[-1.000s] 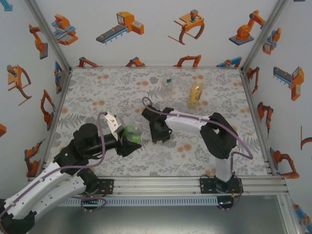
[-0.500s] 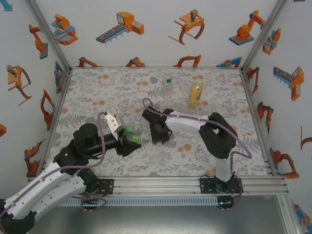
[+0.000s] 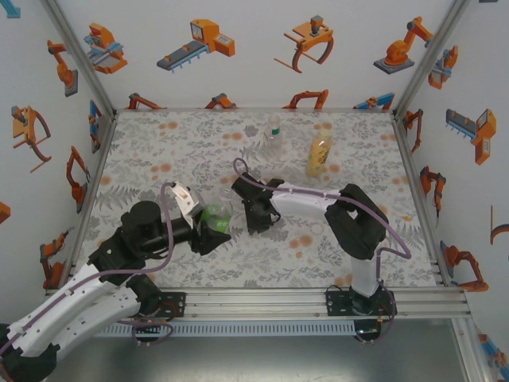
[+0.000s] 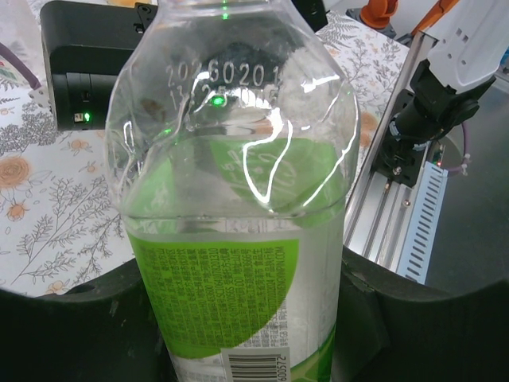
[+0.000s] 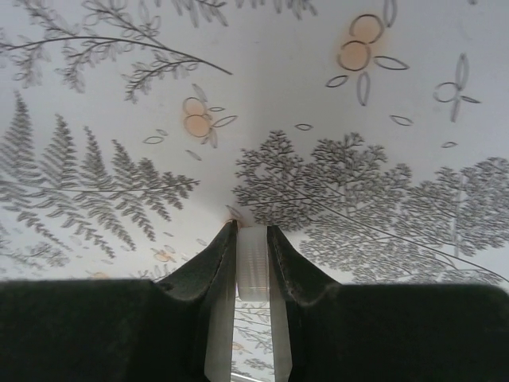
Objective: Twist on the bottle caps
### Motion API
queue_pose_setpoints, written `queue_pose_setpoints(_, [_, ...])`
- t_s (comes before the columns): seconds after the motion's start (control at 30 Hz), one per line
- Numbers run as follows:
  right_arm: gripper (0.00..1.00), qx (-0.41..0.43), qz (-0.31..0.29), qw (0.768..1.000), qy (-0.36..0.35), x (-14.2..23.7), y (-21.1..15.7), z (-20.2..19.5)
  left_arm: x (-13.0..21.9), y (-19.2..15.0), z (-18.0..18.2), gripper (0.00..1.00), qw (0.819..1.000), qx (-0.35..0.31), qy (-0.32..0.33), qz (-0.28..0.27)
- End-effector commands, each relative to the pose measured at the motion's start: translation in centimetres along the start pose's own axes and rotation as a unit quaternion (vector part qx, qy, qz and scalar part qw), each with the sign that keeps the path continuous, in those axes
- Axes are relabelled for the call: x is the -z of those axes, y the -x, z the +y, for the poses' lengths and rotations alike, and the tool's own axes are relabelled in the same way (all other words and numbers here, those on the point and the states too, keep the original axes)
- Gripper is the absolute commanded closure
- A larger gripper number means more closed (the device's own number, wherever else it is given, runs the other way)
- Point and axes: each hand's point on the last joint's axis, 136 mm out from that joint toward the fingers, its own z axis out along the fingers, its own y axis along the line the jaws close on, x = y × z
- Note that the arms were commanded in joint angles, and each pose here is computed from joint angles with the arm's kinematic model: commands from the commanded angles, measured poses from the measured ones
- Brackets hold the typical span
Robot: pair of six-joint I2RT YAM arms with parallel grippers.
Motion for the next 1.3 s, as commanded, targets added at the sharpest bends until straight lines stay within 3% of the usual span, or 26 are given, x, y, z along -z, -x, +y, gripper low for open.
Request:
queue_pose_setpoints(0.0, [0.78,-0.04,-0.003,0.997,0.061,-0.2,-0.1,0.6,-0.1,0.6,-0.1,1.0,1.0,0.001,-0.004,-0.009])
queue_pose_setpoints(0.2, [0.76,-0.113,-0.011,0.988,0.107,-0.8,-0.5,-1.7,-0.2,1.0,-0.2,1.0,1.0,-0.001,-0.007,-0.008])
queue_pose_setpoints(0.57, [0.7,-0.125,-0.017,0.992,0.002,0.6,-2.6,-8.8,-0.4,1.2,-0.2,1.0,1.0,0.0,-0.01,-0.006])
queue_pose_setpoints(0.77, [0.61,-0.095,-0.012,0.994,-0.05,1.1,-1.2,-9.4,-0.1,1.2,-0.3,1.0,1.0,0.0,-0.008,-0.007])
queue_pose_setpoints(1.0, [0.55,-0.065,-0.002,0.996,-0.057,0.9,0.3,-7.9,0.5,1.1,-0.1,1.0,1.0,-0.002,0.002,-0.011])
queue_pose_setpoints(1.27, [0.54,-0.011,0.018,0.995,-0.099,0.5,0.1,-6.6,0.8,0.9,-0.1,1.0,1.0,0.001,0.005,-0.015])
